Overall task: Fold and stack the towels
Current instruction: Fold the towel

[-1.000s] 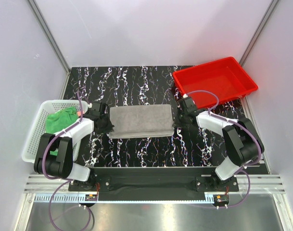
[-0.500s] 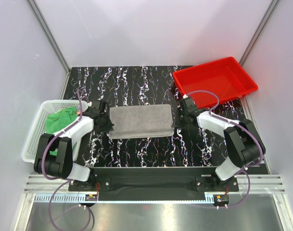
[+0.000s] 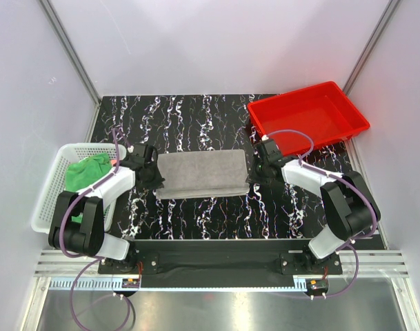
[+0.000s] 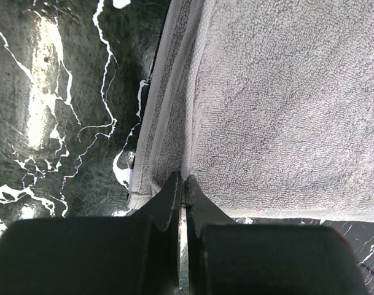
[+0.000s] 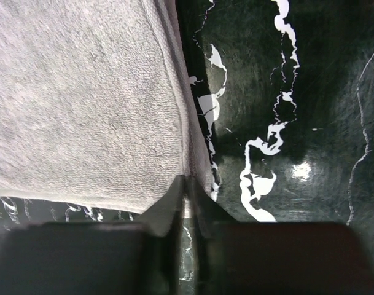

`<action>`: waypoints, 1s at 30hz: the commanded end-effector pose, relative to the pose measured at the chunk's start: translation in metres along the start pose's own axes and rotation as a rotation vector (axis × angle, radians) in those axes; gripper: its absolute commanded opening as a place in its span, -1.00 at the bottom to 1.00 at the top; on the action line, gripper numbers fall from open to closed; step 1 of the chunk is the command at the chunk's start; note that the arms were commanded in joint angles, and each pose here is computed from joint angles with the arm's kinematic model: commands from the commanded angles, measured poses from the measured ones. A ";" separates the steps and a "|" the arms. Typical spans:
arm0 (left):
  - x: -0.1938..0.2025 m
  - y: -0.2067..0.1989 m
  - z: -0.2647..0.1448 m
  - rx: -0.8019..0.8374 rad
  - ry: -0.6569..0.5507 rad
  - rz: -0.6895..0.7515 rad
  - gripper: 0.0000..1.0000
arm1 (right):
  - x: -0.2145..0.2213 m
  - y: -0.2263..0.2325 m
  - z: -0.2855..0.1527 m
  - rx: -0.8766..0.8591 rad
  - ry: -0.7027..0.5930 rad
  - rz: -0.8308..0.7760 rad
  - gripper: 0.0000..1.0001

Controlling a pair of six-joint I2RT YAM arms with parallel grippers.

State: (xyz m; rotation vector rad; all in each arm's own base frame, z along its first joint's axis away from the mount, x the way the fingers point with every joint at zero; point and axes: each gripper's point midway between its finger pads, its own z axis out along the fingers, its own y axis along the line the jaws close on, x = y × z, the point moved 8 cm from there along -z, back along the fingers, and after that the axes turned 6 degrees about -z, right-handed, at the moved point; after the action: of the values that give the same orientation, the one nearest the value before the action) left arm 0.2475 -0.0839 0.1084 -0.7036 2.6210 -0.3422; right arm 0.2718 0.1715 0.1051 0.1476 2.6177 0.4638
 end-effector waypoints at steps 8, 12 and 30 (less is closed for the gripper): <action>-0.023 -0.012 -0.027 -0.026 -0.094 0.042 -1.00 | -0.019 0.014 -0.024 -0.024 -0.079 -0.052 -1.00; -0.029 -0.014 -0.044 -0.059 -0.101 0.066 -1.00 | -0.029 0.021 -0.042 -0.041 -0.100 -0.080 -1.00; 0.024 0.017 -0.020 -0.044 0.085 0.063 -1.00 | 0.020 -0.001 -0.024 -0.127 -0.044 -0.098 -1.00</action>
State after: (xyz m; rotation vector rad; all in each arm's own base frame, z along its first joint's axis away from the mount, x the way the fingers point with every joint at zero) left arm 0.2061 -0.0746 0.1169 -0.6546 2.7491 -0.2558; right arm 0.2352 0.1600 0.1199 0.0322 2.5859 0.5360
